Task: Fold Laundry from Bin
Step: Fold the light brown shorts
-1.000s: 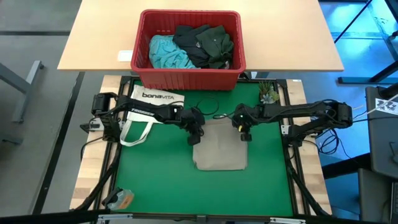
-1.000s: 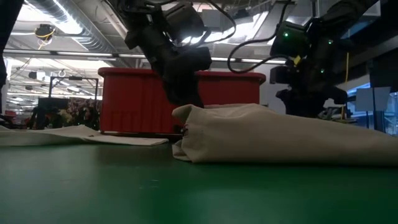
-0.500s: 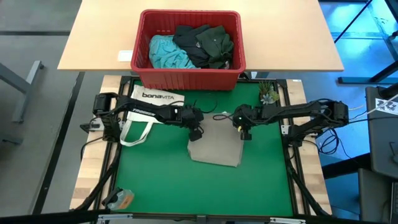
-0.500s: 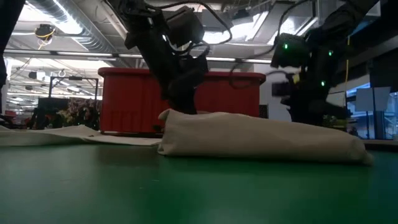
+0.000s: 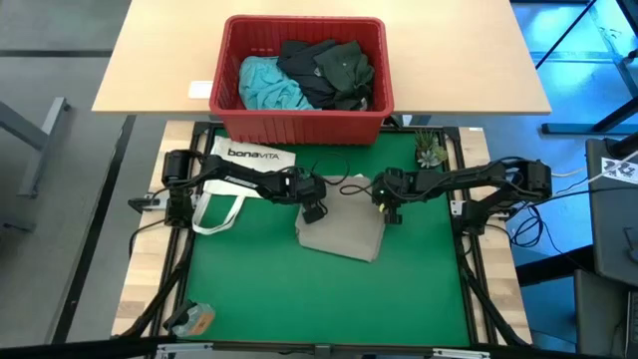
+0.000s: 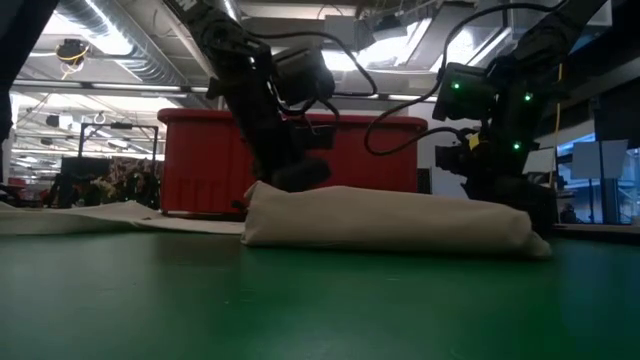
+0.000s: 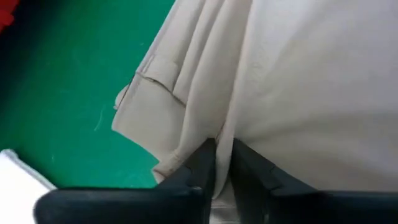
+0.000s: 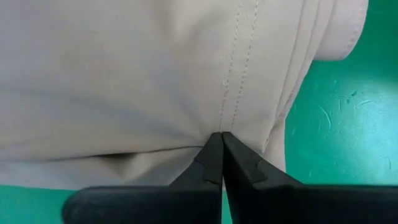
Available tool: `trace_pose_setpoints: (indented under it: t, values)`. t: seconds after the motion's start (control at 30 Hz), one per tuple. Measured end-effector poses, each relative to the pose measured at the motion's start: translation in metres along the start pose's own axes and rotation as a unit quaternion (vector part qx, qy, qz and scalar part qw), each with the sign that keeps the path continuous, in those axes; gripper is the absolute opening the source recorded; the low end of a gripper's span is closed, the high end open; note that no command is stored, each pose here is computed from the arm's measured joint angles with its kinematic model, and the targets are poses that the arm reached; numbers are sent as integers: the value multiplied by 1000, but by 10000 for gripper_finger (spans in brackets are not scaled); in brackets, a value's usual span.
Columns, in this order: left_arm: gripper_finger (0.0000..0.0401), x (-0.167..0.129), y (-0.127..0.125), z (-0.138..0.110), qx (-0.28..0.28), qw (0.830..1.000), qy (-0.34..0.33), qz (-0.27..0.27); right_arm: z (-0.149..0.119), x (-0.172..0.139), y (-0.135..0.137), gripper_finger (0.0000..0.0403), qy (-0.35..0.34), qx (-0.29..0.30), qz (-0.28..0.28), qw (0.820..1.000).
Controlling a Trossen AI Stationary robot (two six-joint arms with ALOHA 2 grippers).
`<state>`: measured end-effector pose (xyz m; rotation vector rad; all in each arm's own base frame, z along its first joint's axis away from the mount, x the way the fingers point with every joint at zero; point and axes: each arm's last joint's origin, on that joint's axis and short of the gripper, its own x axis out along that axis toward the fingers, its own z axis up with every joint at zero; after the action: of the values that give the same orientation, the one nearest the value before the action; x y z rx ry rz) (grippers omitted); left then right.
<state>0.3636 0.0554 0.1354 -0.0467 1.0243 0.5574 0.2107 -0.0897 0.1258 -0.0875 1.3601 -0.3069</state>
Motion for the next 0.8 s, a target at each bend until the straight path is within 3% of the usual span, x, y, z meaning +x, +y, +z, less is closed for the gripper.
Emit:
trace_pose_setpoints:
  t: [0.33,0.8]
  values:
    - [133,-6,2,3,-10,1000,-11,10,-1,0,0,7,3,0,0,1000]
    - [141,-54,21,25,-54,995,-87,5,-2,1,0,7,6,-1,-1,1000]
